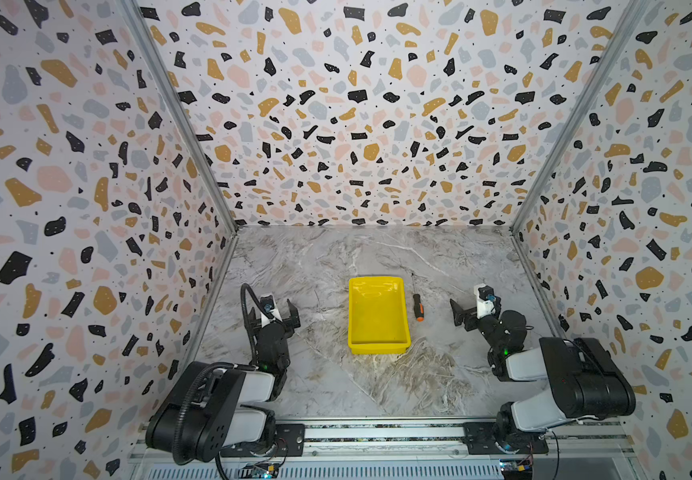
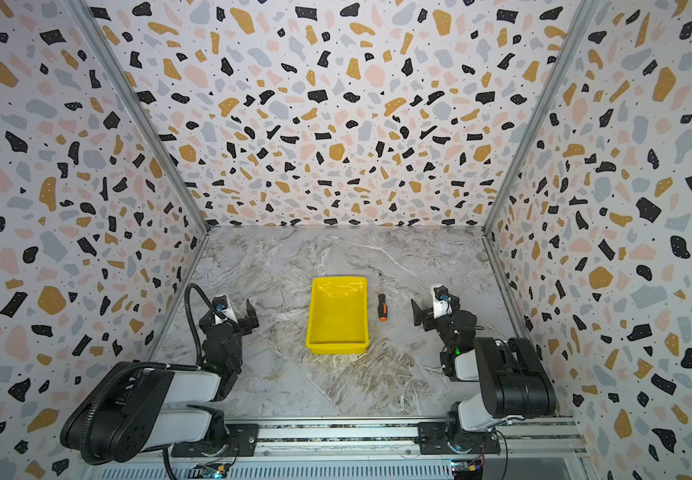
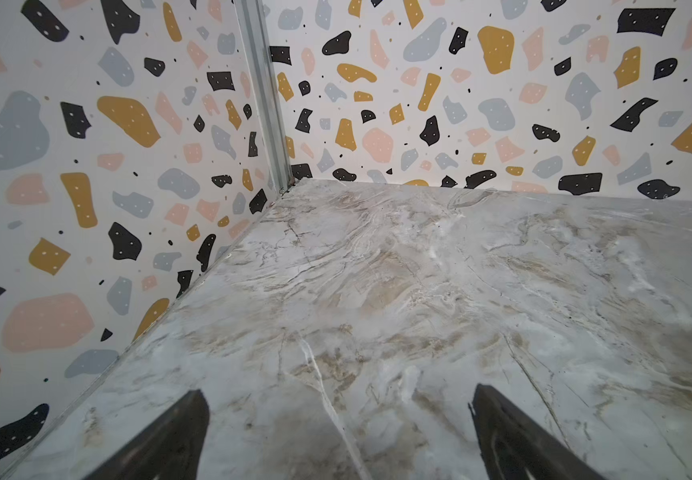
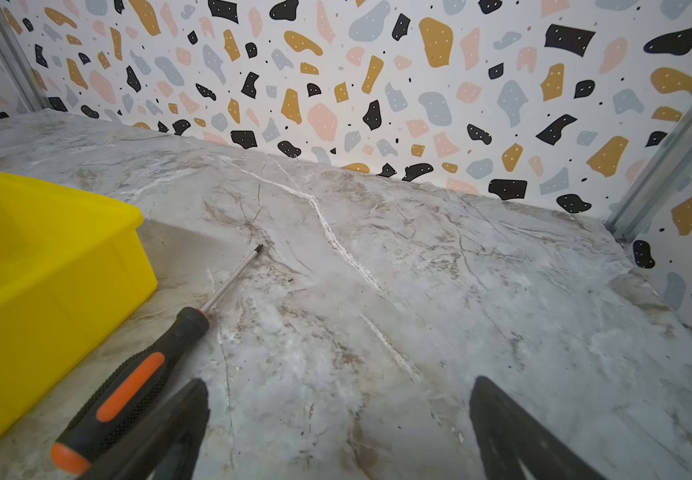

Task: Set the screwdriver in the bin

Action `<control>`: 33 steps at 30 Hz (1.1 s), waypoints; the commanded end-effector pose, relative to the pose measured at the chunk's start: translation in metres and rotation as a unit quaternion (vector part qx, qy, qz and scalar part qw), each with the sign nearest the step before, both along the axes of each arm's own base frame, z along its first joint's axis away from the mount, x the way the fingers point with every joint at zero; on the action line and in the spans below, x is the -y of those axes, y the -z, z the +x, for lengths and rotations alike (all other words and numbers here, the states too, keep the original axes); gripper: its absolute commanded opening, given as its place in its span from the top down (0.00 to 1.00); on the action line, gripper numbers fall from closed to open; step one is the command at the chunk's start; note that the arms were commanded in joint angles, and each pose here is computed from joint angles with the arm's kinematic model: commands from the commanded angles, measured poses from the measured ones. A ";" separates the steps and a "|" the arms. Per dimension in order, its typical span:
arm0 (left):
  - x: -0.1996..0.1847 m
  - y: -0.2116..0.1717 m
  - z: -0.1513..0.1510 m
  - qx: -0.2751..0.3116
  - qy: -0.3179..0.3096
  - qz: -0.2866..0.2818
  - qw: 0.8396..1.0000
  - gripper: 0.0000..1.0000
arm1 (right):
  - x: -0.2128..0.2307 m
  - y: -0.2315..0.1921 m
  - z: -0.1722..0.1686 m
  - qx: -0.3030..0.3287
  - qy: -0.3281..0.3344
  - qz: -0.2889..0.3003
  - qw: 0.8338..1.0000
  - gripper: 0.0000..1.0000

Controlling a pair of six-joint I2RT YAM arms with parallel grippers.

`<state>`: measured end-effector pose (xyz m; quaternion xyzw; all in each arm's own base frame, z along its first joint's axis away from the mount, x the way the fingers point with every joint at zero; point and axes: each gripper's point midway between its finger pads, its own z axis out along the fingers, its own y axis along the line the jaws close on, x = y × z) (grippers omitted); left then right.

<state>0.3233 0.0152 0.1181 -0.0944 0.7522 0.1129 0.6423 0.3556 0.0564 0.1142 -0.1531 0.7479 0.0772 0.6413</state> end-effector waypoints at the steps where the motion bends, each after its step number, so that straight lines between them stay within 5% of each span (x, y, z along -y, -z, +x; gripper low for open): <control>1: 0.000 -0.018 0.005 0.032 -0.003 -0.004 0.999 0.00 | -0.001 -0.011 0.000 0.023 -0.001 -0.006 1.000 0.01; 33: 0.000 -0.019 0.005 0.034 -0.002 -0.004 0.999 0.00 | -0.001 -0.012 0.000 0.025 0.001 -0.007 1.000 0.01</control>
